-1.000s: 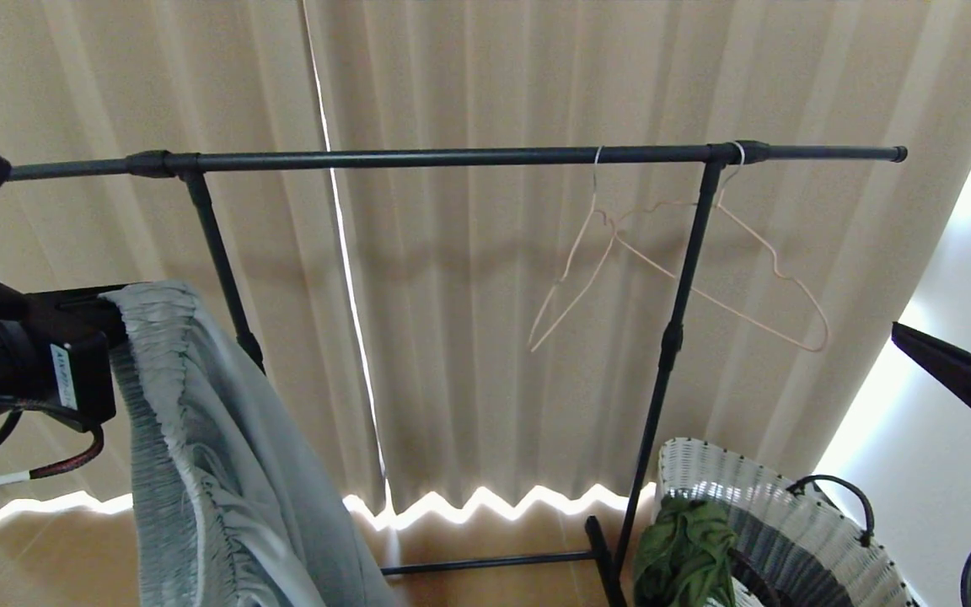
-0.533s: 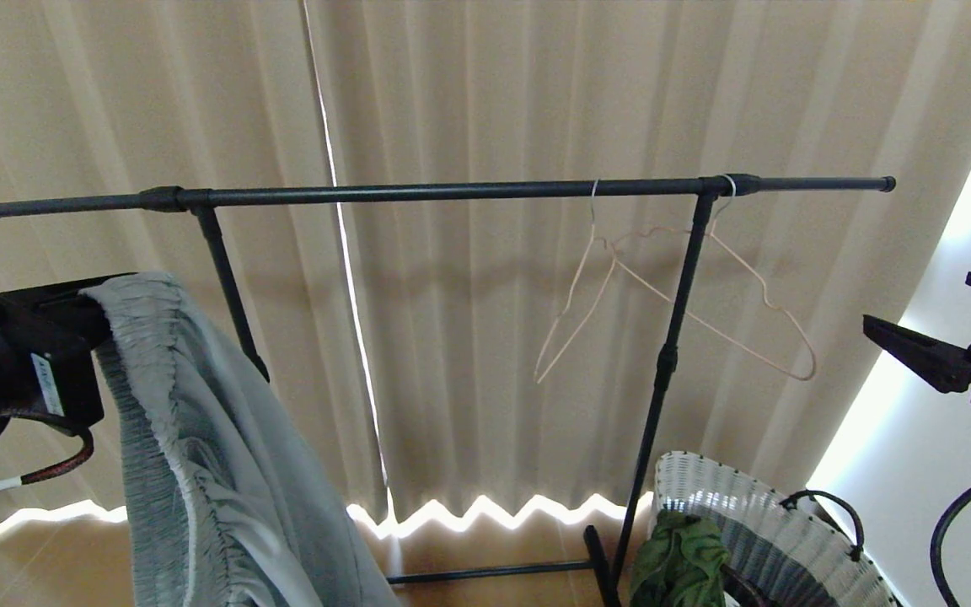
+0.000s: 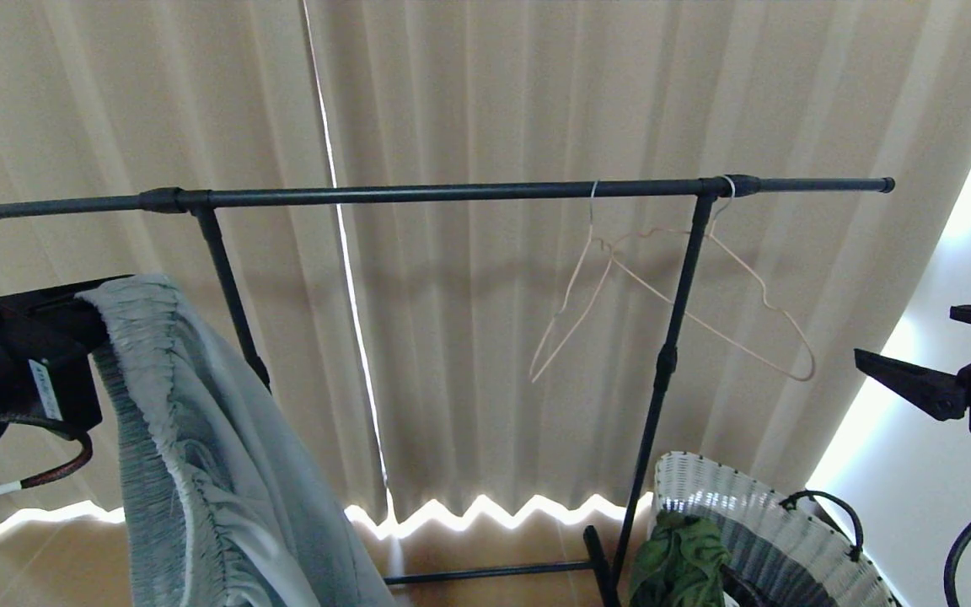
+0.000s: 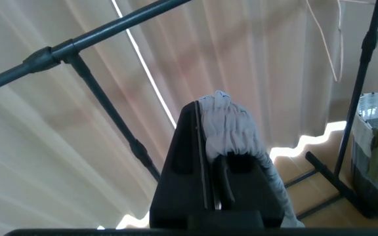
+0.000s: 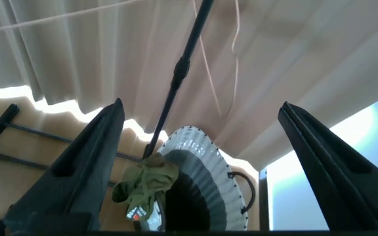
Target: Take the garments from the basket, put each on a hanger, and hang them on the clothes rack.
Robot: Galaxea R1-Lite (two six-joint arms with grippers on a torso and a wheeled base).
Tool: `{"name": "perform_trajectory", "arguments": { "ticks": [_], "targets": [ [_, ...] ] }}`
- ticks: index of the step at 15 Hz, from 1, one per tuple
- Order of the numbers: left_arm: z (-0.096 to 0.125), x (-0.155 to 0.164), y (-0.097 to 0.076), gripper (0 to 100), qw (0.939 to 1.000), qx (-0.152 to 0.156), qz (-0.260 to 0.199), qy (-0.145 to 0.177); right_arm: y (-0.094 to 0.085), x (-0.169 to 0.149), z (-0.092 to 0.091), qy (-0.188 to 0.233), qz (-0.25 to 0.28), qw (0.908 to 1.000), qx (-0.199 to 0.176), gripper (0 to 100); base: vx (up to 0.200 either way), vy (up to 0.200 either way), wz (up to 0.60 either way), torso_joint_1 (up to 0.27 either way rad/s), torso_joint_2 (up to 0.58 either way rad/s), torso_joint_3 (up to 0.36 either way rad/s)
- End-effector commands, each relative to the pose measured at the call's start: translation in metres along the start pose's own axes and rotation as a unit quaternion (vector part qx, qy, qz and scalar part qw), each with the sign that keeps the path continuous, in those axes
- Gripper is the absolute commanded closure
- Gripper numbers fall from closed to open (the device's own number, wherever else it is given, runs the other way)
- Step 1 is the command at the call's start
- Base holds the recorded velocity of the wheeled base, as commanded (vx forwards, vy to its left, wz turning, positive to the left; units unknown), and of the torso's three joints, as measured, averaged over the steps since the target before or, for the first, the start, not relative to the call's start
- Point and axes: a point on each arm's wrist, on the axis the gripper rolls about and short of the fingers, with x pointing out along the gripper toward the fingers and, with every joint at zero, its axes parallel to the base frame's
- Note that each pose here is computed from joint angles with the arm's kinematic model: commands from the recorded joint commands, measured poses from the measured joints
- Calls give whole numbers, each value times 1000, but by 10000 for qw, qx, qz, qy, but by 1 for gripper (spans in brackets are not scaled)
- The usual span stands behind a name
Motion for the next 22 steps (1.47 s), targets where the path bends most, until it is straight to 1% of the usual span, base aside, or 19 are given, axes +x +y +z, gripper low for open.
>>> {"name": "perform_trajectory", "arguments": {
  "ticks": [1, 3, 14, 22],
  "targets": [
    [0, 1, 0, 100, 10000, 1, -2, 13, 0, -2, 1, -50, -7, 10000, -8, 0, 0, 0, 0, 0, 0, 0],
    [-3, 1, -1, 100, 10000, 14, -16, 57, 0, -2, 1, -33, -10, 10000, -7, 0, 0, 0, 0, 0, 0, 0],
    [-3, 0, -1, 100, 10000, 45, -36, 43, 0, -2, 1, -40, -13, 10000, -7, 0, 0, -200, 0, 3, 0, 2],
    [-5, 1, -2, 100, 10000, 34, -25, 86, 0, -2, 1, -46, -22, 10000, -8, 0, 0, 0, 0, 0, 0, 0]
  ]
}}
